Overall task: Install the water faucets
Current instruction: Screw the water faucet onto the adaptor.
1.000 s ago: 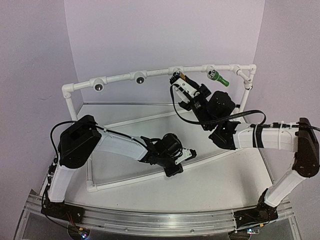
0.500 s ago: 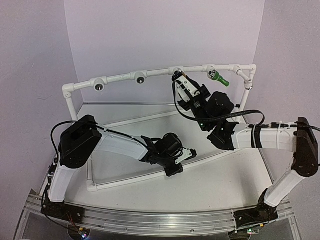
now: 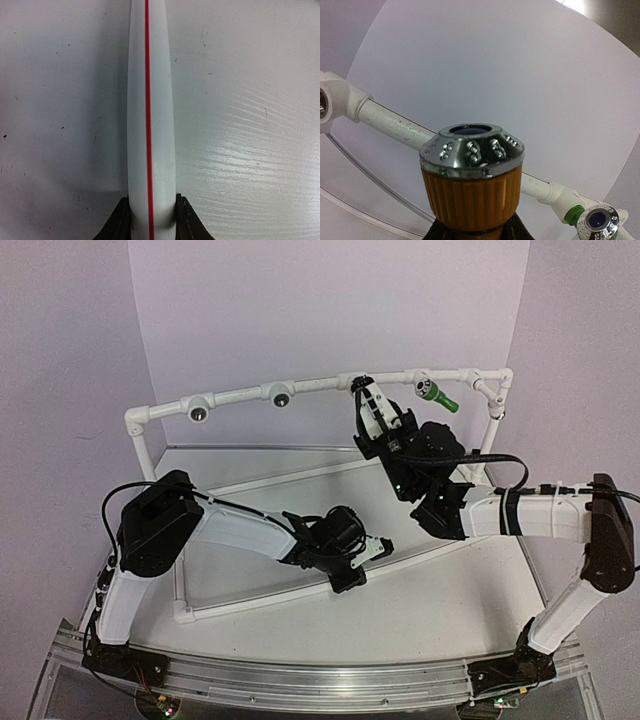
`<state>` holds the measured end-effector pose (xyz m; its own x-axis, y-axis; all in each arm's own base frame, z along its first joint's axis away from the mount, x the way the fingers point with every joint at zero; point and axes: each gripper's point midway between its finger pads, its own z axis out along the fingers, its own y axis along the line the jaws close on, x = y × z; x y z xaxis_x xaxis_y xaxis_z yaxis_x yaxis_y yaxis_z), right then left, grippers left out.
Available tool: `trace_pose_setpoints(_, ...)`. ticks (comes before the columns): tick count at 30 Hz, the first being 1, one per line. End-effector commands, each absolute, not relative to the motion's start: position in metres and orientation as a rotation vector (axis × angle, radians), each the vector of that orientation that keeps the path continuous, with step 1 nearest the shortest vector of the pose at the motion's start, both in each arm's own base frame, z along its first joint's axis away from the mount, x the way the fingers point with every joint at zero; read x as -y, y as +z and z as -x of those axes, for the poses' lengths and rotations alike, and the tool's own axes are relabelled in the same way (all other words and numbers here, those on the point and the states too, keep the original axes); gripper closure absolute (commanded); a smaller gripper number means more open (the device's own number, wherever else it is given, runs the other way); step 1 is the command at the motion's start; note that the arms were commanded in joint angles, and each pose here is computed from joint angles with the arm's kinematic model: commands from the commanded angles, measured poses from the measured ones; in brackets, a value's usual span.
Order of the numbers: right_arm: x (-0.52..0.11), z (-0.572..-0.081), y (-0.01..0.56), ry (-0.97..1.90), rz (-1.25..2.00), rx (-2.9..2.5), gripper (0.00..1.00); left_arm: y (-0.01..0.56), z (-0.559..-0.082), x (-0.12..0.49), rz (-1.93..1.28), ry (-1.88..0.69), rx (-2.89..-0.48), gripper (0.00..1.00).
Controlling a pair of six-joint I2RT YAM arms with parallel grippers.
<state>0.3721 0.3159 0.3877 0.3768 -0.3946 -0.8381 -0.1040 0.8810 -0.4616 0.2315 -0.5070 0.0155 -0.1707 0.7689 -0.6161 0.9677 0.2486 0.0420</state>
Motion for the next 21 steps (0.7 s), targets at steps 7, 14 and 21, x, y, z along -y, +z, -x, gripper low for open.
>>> trace_pose_setpoints(7, -0.276, -0.395, 0.394, -0.183, 0.201, -1.280, 1.00, -0.046, -0.164, 0.483, -1.923, -0.507, -2.047, 1.00)
trace_pose_setpoints(14, -0.272, -0.397, 0.392, -0.115, 0.108, -1.307, 1.00, -0.047, -0.162, 0.483, -1.931, -0.508, -2.046, 1.00)
trace_pose_setpoints(21, -0.273, -0.400, 0.390, -0.051, 0.043, -1.324, 1.00, -0.048, -0.162, 0.483, -1.934, -0.503, -2.048, 1.00)
